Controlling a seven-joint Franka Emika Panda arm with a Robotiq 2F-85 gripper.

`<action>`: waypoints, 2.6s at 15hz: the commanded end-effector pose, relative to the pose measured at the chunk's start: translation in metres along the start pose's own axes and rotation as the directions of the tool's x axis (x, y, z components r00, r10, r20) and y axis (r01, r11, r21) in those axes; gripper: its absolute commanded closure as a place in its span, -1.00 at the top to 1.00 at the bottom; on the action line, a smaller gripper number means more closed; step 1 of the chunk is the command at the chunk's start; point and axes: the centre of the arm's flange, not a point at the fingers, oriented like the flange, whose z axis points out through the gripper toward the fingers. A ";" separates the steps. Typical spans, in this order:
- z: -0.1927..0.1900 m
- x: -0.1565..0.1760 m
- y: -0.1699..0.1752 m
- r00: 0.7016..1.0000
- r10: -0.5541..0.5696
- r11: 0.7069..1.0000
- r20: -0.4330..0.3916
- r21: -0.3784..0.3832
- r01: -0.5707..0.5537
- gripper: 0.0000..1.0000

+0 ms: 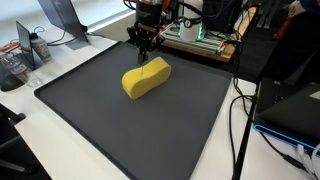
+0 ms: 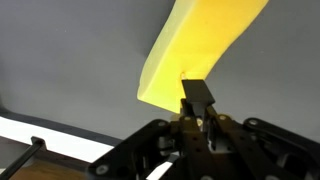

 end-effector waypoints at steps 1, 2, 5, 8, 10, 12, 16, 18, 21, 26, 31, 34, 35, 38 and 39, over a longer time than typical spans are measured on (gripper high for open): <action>-0.014 0.004 -0.001 1.000 -0.002 1.000 0.010 -0.009 0.002 -0.94; -0.016 0.005 -0.001 1.000 -0.002 1.000 0.011 -0.010 0.002 -0.94; -0.021 0.008 -0.002 1.000 -0.003 1.000 0.010 -0.013 0.003 -0.94; -0.027 0.012 -0.004 1.000 -0.009 1.000 0.003 -0.020 0.009 -0.94; -0.032 0.013 -0.007 1.000 -0.013 1.000 0.001 -0.021 0.013 -0.94; -0.037 0.013 -0.014 1.000 -0.025 0.999 0.000 -0.024 0.025 -0.94; -0.039 0.014 -0.040 0.998 -0.058 0.997 -0.008 -0.053 0.058 -0.94; -0.039 0.015 -0.055 0.996 -0.092 0.991 -0.012 -0.103 0.091 -0.94; -0.037 0.015 -0.077 0.985 -0.171 0.966 -0.017 -0.202 0.164 -0.94; -0.035 0.006 -0.079 0.982 -0.189 0.961 -0.010 -0.209 0.182 -0.75; -0.035 0.006 -0.077 0.983 -0.185 0.961 -0.009 -0.210 0.179 -0.94; -0.028 0.012 -0.096 0.978 -0.210 0.955 0.011 -0.212 0.208 -0.94; -0.023 0.015 -0.105 0.976 -0.216 0.951 0.023 -0.219 0.216 -0.94; -0.009 0.022 -0.126 0.970 -0.238 0.933 0.055 -0.263 0.244 -0.94; -0.005 0.025 -0.131 0.968 -0.244 0.926 0.064 -0.279 0.252 -0.94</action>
